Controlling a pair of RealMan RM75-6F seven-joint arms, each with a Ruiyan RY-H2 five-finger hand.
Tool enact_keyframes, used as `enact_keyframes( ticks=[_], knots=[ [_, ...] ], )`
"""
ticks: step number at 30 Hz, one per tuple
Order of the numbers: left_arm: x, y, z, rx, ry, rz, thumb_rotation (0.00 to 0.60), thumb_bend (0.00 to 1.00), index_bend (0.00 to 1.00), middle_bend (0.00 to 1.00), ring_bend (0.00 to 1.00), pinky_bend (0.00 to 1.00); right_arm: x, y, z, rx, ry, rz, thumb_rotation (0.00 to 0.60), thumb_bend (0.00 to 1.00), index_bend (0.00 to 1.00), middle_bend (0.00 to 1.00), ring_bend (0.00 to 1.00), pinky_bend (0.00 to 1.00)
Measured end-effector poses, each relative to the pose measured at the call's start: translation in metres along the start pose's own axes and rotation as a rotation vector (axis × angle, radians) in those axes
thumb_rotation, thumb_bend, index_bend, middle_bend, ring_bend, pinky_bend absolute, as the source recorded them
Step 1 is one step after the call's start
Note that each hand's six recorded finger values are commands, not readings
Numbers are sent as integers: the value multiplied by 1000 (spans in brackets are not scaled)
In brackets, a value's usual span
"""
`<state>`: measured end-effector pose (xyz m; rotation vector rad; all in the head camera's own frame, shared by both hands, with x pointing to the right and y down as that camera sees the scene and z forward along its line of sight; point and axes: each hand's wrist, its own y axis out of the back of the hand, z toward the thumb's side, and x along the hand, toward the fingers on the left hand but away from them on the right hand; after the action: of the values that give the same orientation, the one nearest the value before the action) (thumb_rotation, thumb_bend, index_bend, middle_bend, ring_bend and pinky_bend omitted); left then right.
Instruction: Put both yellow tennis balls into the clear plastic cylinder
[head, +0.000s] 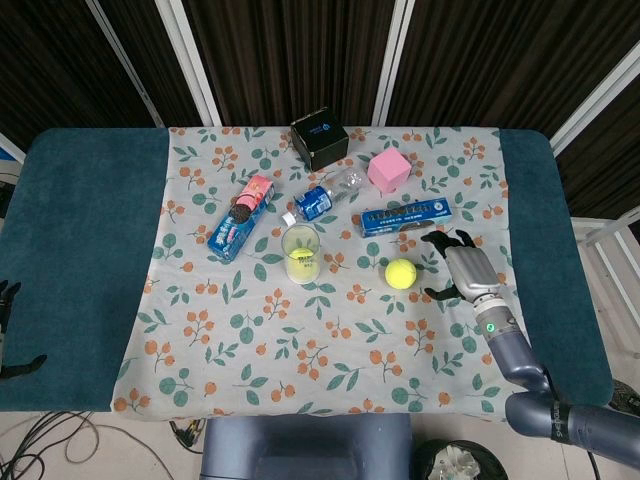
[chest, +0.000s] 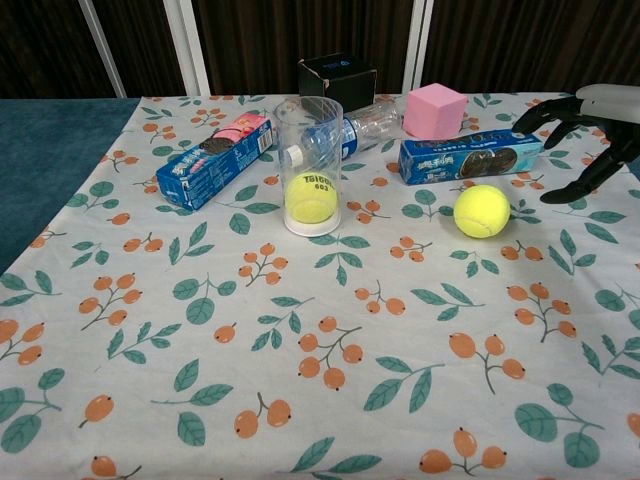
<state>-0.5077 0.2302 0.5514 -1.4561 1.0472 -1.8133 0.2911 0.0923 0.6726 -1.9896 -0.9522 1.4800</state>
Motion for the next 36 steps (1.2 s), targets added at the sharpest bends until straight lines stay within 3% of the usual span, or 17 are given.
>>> enact_keyframes(
  ticks=[15, 36],
  knots=[
    [1, -1, 0, 7, 2, 0, 600, 0, 0, 0, 0, 0, -11, -51, 2, 31, 20, 49, 600, 270, 194, 150, 215, 0],
    [3, 1, -3, 4, 19, 1, 600, 0, 0, 0, 0, 0, -45, -71, 24, 65, 31, 59, 600, 270, 194, 151, 273, 0]
  ],
)
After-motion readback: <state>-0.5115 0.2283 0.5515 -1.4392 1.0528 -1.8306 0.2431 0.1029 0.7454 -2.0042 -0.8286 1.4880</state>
